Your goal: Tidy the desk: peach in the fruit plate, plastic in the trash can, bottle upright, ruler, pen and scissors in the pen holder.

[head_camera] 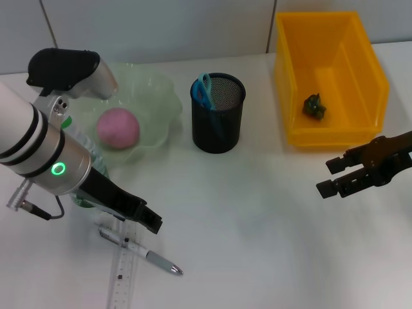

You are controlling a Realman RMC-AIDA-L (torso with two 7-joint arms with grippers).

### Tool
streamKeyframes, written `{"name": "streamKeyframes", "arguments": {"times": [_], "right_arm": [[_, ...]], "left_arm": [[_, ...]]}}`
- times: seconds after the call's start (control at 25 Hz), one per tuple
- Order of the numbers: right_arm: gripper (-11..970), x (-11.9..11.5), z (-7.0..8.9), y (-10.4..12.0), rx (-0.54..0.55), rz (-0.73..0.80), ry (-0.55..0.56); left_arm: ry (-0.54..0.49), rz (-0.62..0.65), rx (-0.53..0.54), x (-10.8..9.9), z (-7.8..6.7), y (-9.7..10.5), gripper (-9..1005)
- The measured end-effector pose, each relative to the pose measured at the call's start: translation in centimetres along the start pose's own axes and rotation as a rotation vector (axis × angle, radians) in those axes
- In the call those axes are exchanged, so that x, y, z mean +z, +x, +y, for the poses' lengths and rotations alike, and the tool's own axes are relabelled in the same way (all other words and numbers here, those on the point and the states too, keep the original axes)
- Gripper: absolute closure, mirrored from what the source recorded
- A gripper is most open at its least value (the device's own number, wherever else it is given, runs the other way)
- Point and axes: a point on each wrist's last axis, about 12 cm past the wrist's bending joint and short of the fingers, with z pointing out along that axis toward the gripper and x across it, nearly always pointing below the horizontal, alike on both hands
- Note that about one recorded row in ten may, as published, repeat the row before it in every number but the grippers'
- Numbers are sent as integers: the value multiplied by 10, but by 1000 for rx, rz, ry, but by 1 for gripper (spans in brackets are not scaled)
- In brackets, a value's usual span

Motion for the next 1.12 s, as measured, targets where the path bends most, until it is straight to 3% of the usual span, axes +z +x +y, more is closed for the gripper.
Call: {"name": "streamKeyframes", "arguments": {"times": [1.12], "right_arm": [[121, 0, 0, 1, 23, 0, 1]], "left_arm": [[-45, -8, -31, 16, 13, 4, 273]]}}
